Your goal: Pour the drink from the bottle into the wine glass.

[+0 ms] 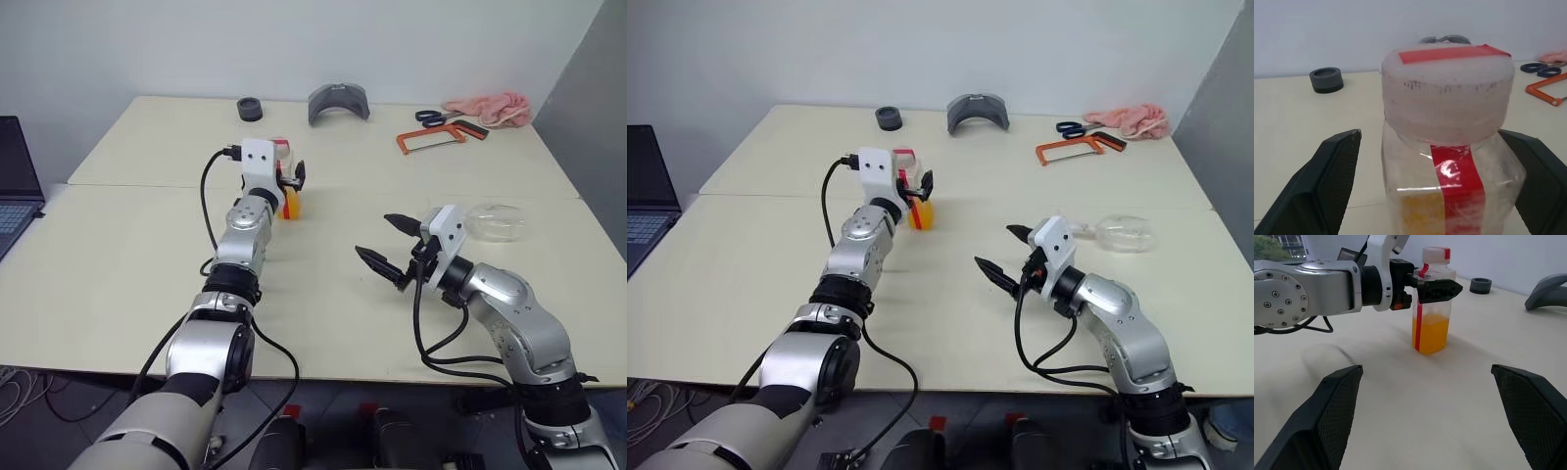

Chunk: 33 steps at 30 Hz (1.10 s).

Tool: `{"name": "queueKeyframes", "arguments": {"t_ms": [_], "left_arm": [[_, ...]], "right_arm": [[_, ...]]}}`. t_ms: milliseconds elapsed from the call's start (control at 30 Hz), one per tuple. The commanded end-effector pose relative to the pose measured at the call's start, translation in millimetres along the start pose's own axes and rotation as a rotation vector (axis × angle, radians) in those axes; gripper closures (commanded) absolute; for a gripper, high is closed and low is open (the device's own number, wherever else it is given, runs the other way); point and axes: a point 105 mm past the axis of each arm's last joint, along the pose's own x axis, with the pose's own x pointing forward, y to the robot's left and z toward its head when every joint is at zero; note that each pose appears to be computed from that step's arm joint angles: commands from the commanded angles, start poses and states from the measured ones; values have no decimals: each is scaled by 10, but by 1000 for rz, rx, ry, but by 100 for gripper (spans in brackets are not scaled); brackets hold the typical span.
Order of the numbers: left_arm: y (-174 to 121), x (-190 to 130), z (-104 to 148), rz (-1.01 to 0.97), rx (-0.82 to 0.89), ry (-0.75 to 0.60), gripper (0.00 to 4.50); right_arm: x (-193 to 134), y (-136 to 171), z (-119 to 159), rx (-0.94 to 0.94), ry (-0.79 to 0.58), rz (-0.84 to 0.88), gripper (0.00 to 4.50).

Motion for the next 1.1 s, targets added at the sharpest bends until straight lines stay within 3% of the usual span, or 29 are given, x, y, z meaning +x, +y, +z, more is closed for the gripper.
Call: {"name": "queueKeyframes", "arguments": {"t_ms": [33,500,767,1100], "left_arm": [[6,47,223,20,15,-62,1],[-160,69,241,-7,10,-58,1],[-125,55,213,14,5,-47,230],[-39,-18,163,23,-31,-55,231]], "right_arm": [[-4,-21,118,-7,-44,5,0],[-21,-45,112,4,-42,2,0],[-6,-37,166,8,-66,19,0],[35,-36,215,5,-88,33,0]]}}
